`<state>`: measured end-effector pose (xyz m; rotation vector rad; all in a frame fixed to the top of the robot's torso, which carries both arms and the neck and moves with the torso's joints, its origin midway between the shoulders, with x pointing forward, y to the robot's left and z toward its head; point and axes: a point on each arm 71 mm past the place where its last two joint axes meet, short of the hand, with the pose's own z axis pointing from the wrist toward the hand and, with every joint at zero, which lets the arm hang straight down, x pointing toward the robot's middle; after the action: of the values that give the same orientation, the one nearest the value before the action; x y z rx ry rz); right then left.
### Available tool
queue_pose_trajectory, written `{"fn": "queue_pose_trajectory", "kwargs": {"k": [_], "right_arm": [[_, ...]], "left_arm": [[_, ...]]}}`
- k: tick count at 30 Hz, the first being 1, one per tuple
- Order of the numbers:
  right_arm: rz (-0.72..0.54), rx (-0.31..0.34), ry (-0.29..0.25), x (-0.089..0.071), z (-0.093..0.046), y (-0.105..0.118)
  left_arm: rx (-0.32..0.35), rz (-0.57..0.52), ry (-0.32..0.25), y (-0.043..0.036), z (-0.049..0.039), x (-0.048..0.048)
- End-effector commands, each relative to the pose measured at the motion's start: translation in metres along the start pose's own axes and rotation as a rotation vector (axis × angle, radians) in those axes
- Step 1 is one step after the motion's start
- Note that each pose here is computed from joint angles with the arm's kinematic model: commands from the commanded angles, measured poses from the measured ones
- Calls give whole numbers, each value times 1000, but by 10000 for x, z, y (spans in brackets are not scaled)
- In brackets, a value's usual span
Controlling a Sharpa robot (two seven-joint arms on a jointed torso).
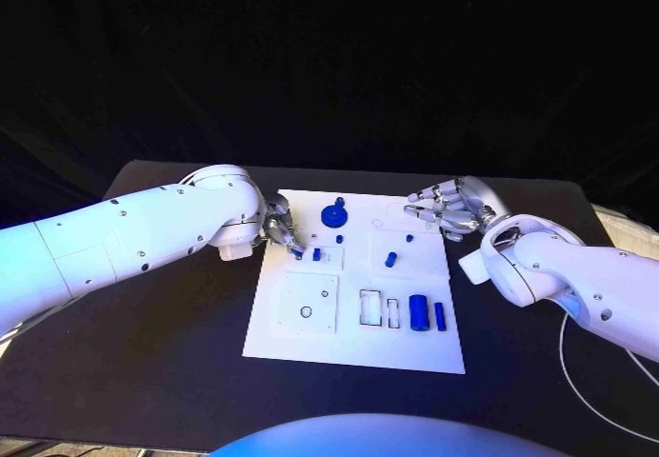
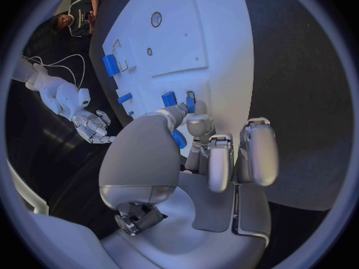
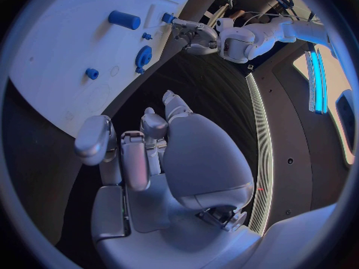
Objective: Assemble the parts on the task board
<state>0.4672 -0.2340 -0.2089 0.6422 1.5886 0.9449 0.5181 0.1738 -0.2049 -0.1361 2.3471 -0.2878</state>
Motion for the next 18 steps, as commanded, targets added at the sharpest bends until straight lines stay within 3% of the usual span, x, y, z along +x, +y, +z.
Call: {"fn": "queue_pose_trajectory", "kwargs": {"k": [1,18], "right_arm": [[-2,-8,15,19,-2,7],[-1,-8,17,24,-4,3]], "left_arm": [[-3,38,38,-7,3,41],[-9,53,57,-1,-3,58]]}}
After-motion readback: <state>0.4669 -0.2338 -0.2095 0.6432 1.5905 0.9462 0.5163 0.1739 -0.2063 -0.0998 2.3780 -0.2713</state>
